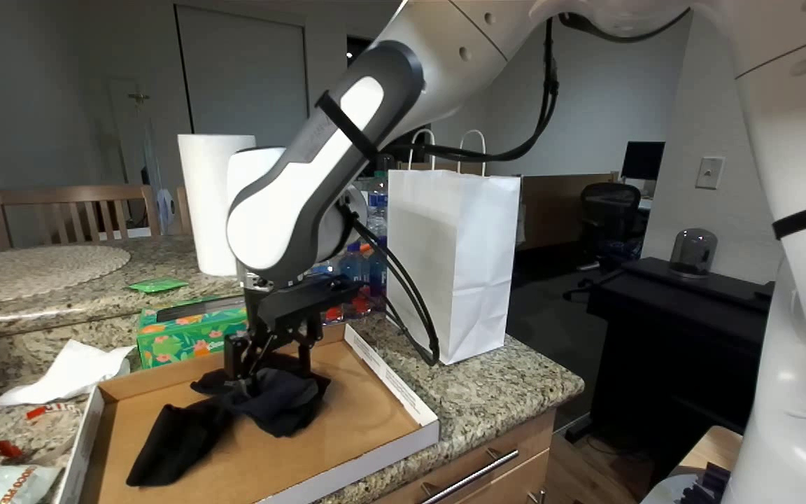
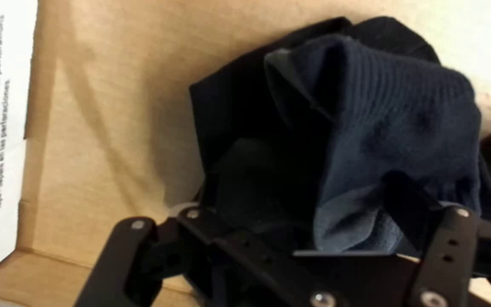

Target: Place the black socks in the white paper bag.

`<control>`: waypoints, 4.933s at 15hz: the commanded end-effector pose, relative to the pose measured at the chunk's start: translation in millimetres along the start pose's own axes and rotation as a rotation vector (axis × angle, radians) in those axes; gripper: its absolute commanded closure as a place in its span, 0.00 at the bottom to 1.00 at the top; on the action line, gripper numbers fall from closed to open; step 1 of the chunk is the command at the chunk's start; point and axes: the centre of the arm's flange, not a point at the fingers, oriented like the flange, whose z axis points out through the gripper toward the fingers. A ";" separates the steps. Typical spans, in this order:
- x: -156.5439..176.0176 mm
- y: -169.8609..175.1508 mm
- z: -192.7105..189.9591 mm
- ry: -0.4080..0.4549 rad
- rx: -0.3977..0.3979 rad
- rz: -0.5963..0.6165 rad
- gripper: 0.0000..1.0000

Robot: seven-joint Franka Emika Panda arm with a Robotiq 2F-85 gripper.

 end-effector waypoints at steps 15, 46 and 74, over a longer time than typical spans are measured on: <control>-18.4 -59.1 -57.2 -0.095 0.030 0.077 0.95; -81.5 107.6 -496.8 0.264 -0.174 0.182 0.92; -118.5 322.4 -372.7 0.287 0.052 0.520 0.35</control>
